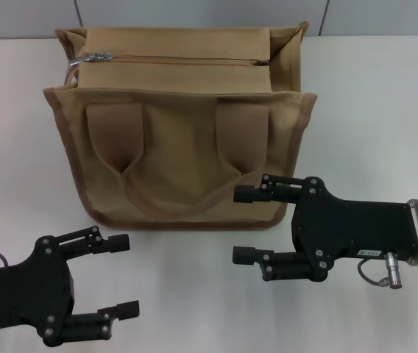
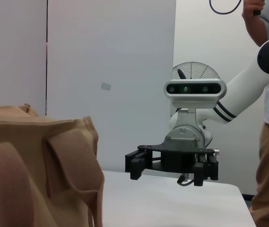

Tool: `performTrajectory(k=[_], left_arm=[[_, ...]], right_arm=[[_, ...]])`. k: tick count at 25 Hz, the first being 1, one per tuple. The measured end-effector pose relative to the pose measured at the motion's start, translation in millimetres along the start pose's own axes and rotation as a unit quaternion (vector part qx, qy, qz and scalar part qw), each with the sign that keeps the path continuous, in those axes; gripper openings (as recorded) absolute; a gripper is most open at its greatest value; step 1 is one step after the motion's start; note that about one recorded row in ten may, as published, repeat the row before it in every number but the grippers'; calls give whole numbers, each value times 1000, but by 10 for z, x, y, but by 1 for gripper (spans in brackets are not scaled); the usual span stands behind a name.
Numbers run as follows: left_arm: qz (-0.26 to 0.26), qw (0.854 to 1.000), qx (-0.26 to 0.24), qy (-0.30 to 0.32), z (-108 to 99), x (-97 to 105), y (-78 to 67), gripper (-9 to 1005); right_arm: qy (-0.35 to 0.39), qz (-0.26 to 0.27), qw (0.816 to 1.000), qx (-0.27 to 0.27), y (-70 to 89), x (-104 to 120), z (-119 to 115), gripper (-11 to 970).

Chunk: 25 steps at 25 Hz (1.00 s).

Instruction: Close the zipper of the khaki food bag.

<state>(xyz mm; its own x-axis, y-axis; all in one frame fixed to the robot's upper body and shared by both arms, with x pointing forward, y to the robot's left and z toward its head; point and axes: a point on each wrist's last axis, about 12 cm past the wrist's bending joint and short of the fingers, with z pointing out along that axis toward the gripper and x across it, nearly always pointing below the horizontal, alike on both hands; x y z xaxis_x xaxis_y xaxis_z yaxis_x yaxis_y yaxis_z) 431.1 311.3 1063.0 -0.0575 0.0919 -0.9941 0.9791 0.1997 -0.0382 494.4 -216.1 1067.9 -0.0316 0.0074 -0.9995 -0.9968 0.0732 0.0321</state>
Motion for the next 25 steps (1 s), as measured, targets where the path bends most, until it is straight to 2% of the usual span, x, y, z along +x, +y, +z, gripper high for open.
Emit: performTrajectory(k=[9, 12, 14, 15, 17, 21, 25], left_arm=[[1, 1000, -2, 0, 19, 1, 13, 786], [5, 1000, -17, -11, 6, -10, 27, 785], [10, 998, -55, -37, -34, -32, 49, 785], [11, 994, -90, -60, -80, -42, 63, 785], [13, 982, -157, -103, -166, -54, 88, 785], [10, 946, -278, -164, -305, -42, 176, 785], [-1, 924, -338, -177, -298, -29, 350, 785]], right_arm=[[-1, 1, 1000, 2, -1, 4, 9, 749], [-1, 5, 1000, 4, 6, 19, 16, 749], [-3, 9, 1000, 5, 21, 33, 23, 749], [-6, 13, 1000, 7, 35, 47, 28, 749], [-7, 16, 1000, 8, 42, 55, 30, 749], [-13, 18, 1000, 12, 87, 97, 47, 750], [-19, 15, 1000, 20, 105, 122, 61, 750]])
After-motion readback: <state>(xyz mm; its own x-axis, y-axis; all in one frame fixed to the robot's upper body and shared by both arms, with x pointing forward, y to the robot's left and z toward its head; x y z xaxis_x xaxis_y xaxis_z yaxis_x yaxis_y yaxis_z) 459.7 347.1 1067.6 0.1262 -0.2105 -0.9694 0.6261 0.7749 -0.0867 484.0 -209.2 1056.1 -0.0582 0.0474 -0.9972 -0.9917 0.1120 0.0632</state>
